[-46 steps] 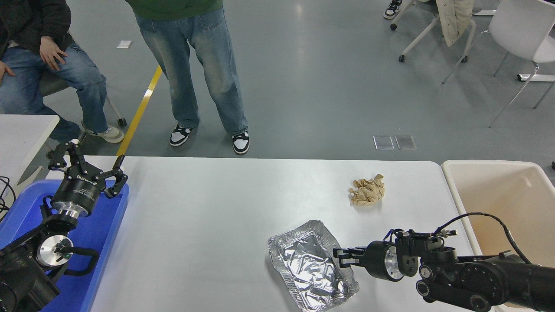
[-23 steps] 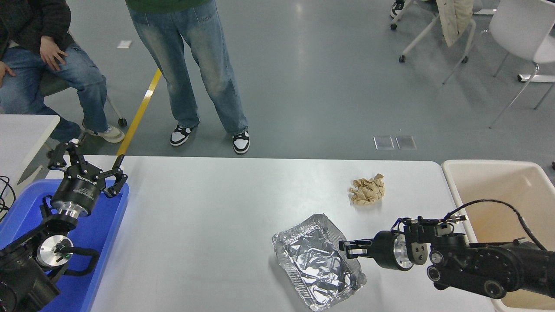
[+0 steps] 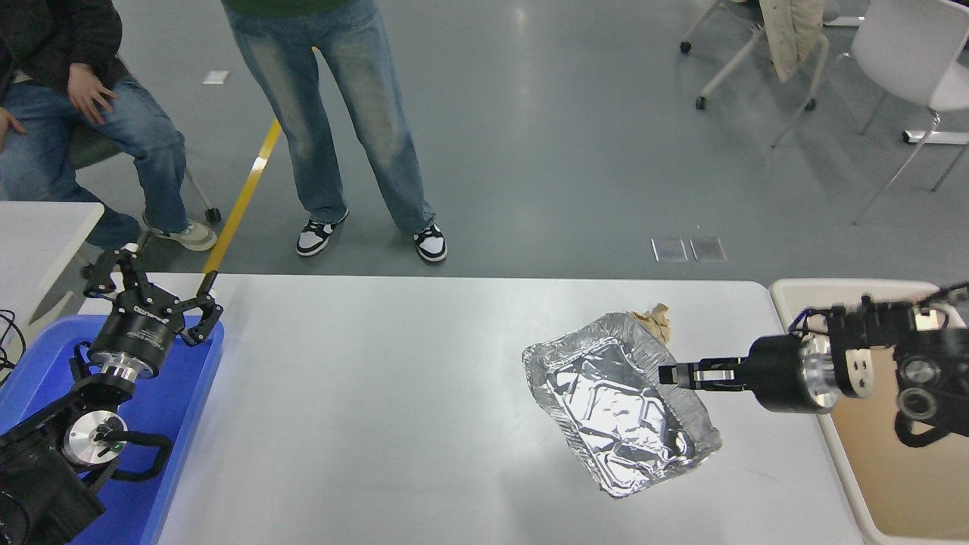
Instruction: Clean the table surface
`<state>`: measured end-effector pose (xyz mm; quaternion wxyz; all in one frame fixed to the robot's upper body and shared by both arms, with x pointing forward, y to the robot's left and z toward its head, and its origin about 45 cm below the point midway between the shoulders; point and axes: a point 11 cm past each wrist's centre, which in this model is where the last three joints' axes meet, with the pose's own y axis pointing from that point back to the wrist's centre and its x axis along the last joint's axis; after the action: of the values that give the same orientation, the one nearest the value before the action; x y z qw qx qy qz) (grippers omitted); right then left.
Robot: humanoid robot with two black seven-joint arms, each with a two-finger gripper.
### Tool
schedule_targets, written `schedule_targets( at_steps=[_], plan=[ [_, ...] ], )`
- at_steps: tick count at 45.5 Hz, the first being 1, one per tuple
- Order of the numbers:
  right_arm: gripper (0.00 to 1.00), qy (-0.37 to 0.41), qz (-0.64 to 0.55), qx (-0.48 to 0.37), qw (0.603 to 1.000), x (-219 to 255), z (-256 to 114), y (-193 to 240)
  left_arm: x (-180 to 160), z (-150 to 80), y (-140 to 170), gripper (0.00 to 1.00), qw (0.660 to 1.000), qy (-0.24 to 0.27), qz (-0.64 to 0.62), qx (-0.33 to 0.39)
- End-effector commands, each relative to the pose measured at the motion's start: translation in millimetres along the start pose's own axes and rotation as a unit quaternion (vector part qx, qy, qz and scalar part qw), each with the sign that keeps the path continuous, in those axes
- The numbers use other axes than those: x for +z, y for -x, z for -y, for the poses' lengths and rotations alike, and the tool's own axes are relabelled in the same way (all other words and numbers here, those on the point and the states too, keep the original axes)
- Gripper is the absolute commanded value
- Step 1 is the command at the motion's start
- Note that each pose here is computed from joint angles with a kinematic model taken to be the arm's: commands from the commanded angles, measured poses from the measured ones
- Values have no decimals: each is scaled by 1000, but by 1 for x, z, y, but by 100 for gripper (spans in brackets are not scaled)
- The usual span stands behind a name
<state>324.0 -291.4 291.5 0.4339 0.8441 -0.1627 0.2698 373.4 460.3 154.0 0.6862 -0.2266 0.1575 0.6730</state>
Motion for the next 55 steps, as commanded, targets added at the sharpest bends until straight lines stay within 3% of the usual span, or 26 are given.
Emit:
schedule_targets(
  at_steps=[1,6,16,26,43,50,55],
  plan=[
    [0,-18,-5,38,999,-29,-65,-56,0,0,0,100,1000,0,0,0],
    [0,21,6,65,998,-6,-80,-71,0,0,0,100,1000,0,0,0],
    [0,176,105,138,969,116,-131,-81,0,0,0,100,1000,0,0,0],
    [0,278,195,215,916,208,-160,-51,0,0,0,100,1000,0,0,0],
    [0,432,305,292,797,327,-148,51,0,0,0,100,1000,0,0,0],
    [0,493,309,302,755,346,-131,91,0,0,0,100,1000,0,0,0],
    [0,498,322,301,747,342,-96,122,0,0,0,100,1000,0,0,1]
  ],
)
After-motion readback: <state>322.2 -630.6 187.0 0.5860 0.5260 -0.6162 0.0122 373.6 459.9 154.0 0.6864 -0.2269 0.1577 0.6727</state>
